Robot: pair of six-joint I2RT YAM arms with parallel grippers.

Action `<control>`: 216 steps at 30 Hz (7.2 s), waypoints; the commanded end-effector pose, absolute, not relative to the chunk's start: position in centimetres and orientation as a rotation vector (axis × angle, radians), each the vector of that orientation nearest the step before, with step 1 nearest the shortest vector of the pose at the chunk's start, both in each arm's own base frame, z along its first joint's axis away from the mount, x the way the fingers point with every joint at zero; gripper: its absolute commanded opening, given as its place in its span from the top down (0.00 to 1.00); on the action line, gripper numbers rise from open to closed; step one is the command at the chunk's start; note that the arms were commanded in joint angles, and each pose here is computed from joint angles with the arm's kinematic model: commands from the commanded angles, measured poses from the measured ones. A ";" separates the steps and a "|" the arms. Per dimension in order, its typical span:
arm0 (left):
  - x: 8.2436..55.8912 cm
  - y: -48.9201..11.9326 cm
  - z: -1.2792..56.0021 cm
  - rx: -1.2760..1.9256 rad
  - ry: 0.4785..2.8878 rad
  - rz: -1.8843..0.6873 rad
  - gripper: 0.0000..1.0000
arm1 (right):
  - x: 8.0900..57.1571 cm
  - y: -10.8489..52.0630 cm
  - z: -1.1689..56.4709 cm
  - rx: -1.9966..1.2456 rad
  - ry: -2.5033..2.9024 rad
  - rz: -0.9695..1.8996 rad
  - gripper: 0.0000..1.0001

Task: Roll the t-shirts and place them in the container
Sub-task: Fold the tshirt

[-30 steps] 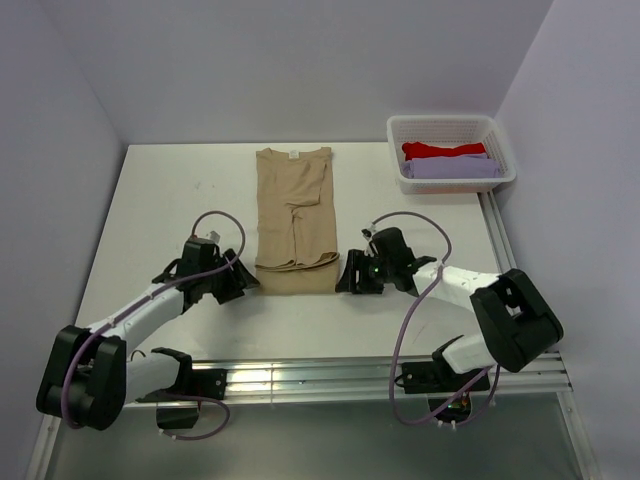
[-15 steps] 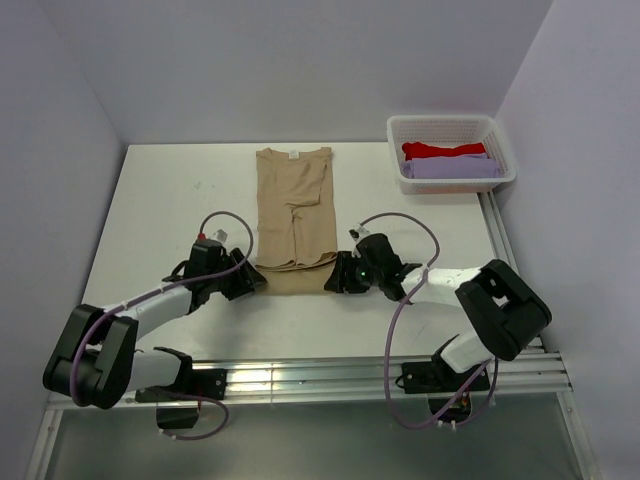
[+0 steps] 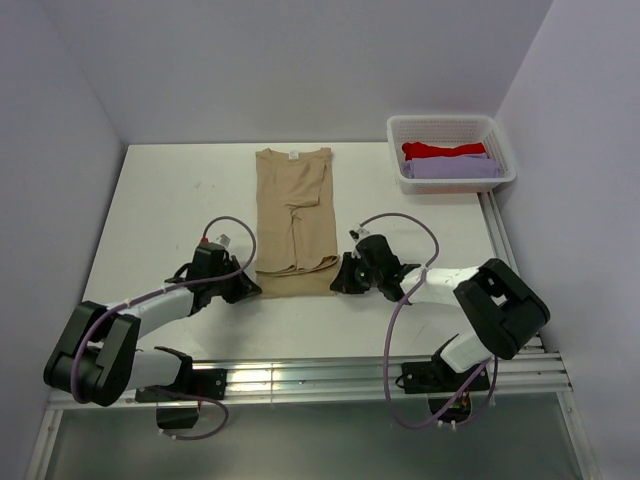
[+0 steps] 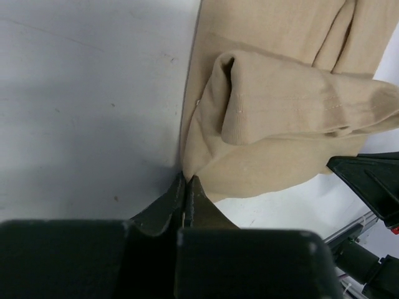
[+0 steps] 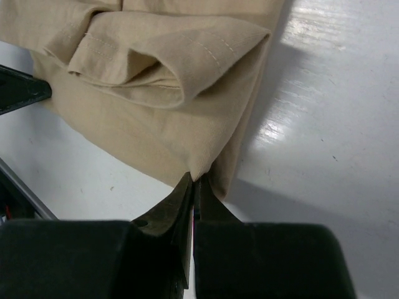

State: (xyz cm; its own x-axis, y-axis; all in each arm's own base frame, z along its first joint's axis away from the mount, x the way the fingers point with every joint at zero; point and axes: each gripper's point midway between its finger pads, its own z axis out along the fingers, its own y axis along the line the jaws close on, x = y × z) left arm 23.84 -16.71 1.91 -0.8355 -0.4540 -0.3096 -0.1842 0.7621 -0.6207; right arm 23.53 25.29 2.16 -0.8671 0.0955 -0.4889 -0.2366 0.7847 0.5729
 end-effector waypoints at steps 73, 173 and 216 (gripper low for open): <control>20.1 -16.6 0.4 -0.531 2.413 -0.663 0.62 | 20.9 25.0 2.3 -0.177 2.245 0.692 0.95; 29.4 -17.0 14.2 -0.481 2.524 -0.703 1.00 | 27.9 24.9 14.2 -0.316 2.451 0.798 1.00; 40.3 -14.6 13.9 -0.524 2.409 -0.626 0.30 | 40.4 21.8 13.5 0.003 2.359 0.722 0.48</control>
